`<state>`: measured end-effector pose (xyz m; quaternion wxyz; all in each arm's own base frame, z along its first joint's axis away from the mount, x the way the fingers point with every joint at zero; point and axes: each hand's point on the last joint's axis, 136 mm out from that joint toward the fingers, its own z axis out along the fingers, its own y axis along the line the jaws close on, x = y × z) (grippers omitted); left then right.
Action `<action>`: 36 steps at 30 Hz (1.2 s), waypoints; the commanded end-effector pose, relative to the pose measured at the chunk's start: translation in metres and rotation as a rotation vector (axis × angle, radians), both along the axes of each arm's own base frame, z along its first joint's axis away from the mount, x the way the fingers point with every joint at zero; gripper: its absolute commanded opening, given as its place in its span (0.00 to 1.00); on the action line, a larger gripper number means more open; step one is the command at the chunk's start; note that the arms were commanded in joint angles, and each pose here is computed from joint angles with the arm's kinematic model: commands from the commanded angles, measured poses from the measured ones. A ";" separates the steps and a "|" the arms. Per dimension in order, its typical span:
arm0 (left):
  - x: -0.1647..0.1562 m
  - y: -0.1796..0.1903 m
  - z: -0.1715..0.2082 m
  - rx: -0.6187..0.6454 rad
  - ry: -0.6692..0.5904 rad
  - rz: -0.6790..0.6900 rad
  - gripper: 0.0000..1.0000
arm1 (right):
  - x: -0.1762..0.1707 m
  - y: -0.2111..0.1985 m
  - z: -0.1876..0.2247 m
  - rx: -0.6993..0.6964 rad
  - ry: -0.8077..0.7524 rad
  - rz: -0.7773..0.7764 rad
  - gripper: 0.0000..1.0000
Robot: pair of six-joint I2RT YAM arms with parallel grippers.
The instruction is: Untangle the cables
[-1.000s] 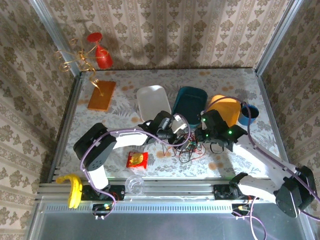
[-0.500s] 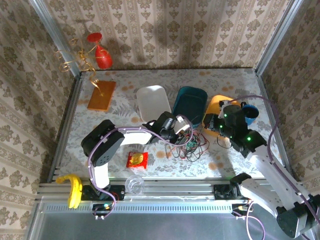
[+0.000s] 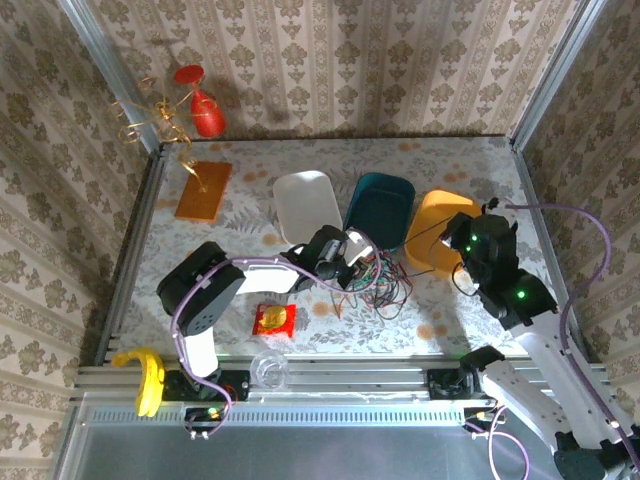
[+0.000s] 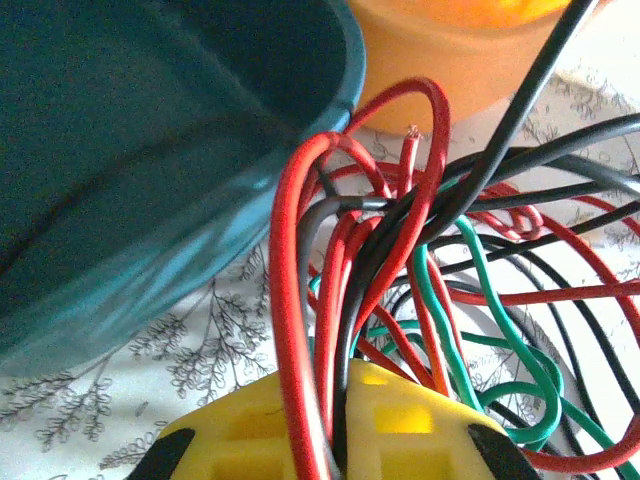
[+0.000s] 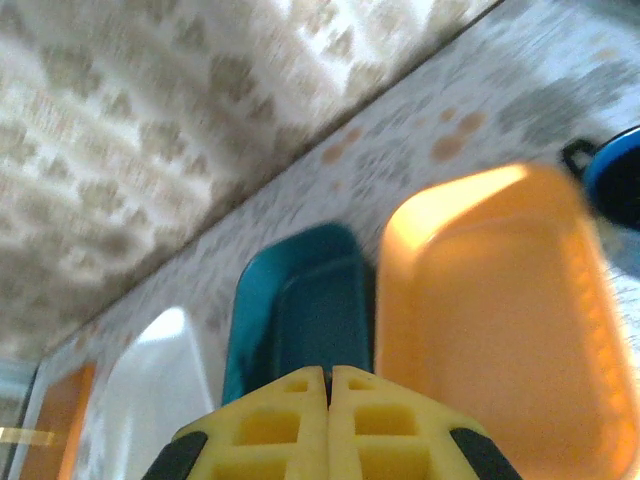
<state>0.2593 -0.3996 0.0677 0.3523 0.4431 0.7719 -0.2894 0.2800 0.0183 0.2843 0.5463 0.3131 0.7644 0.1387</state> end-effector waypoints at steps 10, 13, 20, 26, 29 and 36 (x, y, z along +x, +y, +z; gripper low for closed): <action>-0.003 0.030 -0.013 0.051 0.015 0.067 0.00 | -0.040 -0.091 0.055 -0.053 -0.149 -0.497 0.00; -0.004 0.034 -0.015 0.058 0.014 0.073 0.00 | -0.034 -0.093 0.060 -0.101 -0.122 -0.471 0.00; -0.004 0.047 -0.024 0.092 0.019 0.102 0.00 | -0.012 -0.102 0.081 -0.080 -0.111 -0.374 0.00; -0.005 0.051 -0.026 0.098 0.019 0.111 0.00 | 0.016 -0.088 0.122 -0.039 -0.252 -0.184 0.00; -0.005 0.051 -0.026 0.098 0.017 0.112 0.00 | 0.020 -0.085 0.139 -0.079 -0.290 -0.156 0.00; -0.003 0.050 -0.024 0.096 0.014 0.114 0.00 | 0.041 -0.081 0.154 -0.106 -0.300 -0.109 0.00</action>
